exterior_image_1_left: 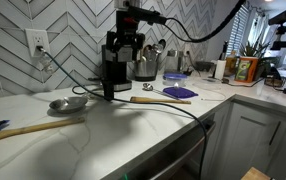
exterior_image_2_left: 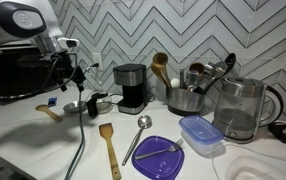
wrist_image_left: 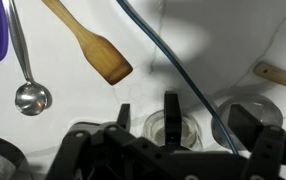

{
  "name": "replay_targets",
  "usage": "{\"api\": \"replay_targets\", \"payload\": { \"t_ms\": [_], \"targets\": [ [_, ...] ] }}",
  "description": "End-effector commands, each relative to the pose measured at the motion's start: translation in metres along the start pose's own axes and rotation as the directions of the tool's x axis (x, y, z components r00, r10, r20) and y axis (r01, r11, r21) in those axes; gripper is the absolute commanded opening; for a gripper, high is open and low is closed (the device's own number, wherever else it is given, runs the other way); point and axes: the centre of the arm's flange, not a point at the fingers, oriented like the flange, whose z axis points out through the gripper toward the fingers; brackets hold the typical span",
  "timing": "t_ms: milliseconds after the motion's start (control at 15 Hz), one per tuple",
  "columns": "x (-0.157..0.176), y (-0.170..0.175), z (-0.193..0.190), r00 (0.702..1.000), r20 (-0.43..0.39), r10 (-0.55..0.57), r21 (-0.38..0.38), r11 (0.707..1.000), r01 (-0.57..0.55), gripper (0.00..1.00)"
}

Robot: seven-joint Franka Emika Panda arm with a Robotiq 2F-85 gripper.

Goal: Pick up the coffee jar and slot it into the coffee machine

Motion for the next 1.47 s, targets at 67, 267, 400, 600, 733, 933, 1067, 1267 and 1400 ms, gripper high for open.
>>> {"api": "replay_targets", "payload": {
  "t_ms": [67, 267, 400, 600, 733, 933, 1067, 1267, 1400],
  "targets": [
    [0.02, -0.004, 0.031, 0.999, -0.05, 0.022, 0.014, 1.0, -0.021, 1.0],
    [0.032, -0.01, 0.048, 0.995, -0.088, 0.039, 0.037, 0.999, -0.036, 1.0],
    [0.037, -0.015, 0.058, 0.994, -0.104, 0.039, 0.048, 0.998, -0.034, 1.0],
    [0.044, -0.021, 0.075, 0.994, -0.107, 0.038, 0.062, 0.998, -0.032, 1.0],
    [0.045, -0.023, 0.085, 0.994, -0.099, 0.043, 0.064, 0.997, -0.037, 1.0],
    [0.047, -0.025, 0.096, 0.994, -0.1, 0.052, 0.059, 0.997, -0.046, 1.0],
    [0.049, -0.024, 0.101, 0.993, -0.107, 0.058, 0.061, 0.997, -0.052, 1.0],
    [0.051, -0.023, 0.107, 0.99, -0.119, 0.071, 0.054, 0.996, -0.065, 1.0],
    [0.052, -0.022, 0.11, 0.989, -0.123, 0.08, 0.052, 0.996, -0.074, 1.0]
  ]
}}
